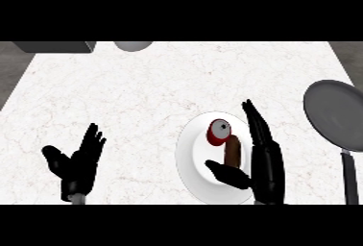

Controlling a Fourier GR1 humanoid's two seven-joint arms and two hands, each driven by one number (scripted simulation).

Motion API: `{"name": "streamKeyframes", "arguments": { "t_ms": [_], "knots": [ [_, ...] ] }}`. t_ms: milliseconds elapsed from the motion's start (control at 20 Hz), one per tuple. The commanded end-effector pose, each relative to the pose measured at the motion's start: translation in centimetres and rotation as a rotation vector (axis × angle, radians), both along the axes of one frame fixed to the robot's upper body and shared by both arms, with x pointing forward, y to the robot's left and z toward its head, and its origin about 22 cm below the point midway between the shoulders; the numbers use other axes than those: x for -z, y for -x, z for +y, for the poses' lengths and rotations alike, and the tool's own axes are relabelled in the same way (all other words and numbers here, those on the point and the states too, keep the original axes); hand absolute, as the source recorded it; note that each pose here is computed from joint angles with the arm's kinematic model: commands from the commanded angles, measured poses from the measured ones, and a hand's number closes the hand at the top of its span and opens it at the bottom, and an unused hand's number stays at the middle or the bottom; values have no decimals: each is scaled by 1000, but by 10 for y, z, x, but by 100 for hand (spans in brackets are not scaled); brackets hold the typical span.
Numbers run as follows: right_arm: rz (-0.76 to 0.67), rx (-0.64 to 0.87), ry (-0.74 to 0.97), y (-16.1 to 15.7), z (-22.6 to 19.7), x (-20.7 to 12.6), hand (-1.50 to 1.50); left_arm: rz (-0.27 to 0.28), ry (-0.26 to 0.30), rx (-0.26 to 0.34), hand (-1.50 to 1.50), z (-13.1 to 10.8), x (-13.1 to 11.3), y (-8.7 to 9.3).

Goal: Pick the can from the plate and place it in the pan

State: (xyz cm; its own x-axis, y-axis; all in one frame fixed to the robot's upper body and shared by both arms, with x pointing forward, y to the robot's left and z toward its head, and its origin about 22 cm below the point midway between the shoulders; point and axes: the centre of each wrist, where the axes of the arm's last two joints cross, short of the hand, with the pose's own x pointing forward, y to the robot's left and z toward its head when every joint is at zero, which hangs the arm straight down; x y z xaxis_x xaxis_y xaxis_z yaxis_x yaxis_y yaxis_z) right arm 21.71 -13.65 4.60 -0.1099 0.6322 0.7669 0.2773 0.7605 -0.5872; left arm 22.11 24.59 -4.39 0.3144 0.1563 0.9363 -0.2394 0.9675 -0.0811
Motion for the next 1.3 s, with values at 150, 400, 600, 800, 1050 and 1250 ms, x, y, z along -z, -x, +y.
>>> {"name": "streamKeyframes", "arguments": {
  "t_ms": [150, 400, 600, 800, 1050, 1250],
  "knots": [
    [344, 42, 283, -44, 1, -25, -150, 5, 4, 15, 0, 8, 6, 11],
    [550, -7, 485, -78, 15, -51, -150, 7, 0, 11, 0, 12, -1, -9],
    [594, -64, 474, -106, 25, -70, -150, -2, 15, 24, 0, -10, 3, -6],
    [660, -44, 564, -121, 28, -70, -150, -5, 10, 4, 0, 24, 2, -4],
    [857, -159, 572, -122, 19, -47, -150, -1, 5, 6, 0, 10, 0, -2],
    [893, -185, 564, -116, 28, -35, -150, -8, -4, 4, 0, 2, 1, -1]
  ]
}}
